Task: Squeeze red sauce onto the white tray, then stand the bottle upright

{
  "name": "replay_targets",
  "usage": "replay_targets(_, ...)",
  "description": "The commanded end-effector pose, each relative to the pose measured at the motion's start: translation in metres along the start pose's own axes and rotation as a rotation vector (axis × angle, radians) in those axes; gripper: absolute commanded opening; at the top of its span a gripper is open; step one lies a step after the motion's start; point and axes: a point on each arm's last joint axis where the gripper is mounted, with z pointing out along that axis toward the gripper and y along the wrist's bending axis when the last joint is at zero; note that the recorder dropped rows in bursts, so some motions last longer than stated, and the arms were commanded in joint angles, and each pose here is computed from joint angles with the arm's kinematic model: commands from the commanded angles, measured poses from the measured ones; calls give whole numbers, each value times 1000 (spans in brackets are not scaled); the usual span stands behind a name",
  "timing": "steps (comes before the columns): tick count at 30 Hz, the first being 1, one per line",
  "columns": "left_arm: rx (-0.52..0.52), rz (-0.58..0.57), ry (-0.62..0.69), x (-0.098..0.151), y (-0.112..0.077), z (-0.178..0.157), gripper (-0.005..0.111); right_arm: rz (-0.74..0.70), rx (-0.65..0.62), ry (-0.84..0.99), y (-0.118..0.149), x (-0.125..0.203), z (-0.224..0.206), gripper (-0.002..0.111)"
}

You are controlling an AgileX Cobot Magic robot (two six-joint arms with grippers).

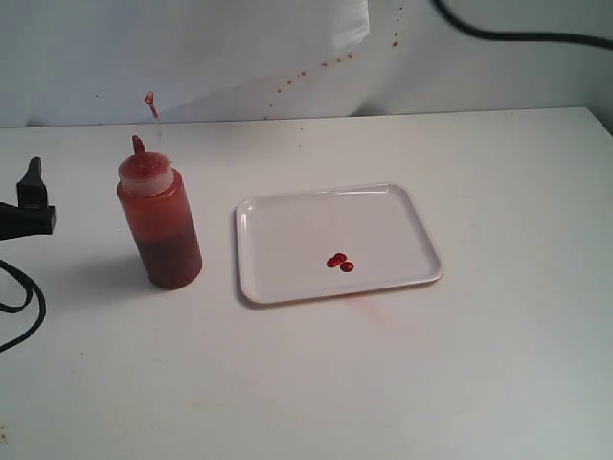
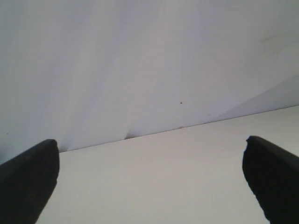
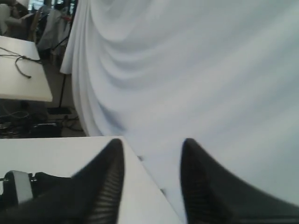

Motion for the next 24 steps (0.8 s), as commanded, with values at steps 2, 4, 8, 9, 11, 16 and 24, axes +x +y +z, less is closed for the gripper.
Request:
replay_targets(2,20,56,-17,-3,-1,-2,105,39,154,56,-30,8,-54,0)
replay_targets(4,35,63,-37,-7,0,-7,105,65,220,94,-42,19,-76,0)
replay_targets(8,144,86,-148,-25,-3,-25,105,146,359,220,-64,64,-115,0)
replay_targets(9,187,66,-197,-34,-4,-32,105,167,385,255,-68,77,-123,0)
replay_targets(11,245,26,-259,-45,-5,-43,105,211,419,319,-70,101,-137,0)
replay_targets(16,392,-67,-407,-71,-6,-74,105,346,451,307,-60,124,-153,0)
replay_targets(24,547,-156,-622,-102,1,-122,105,305,554,207,-28,111,-188,0)
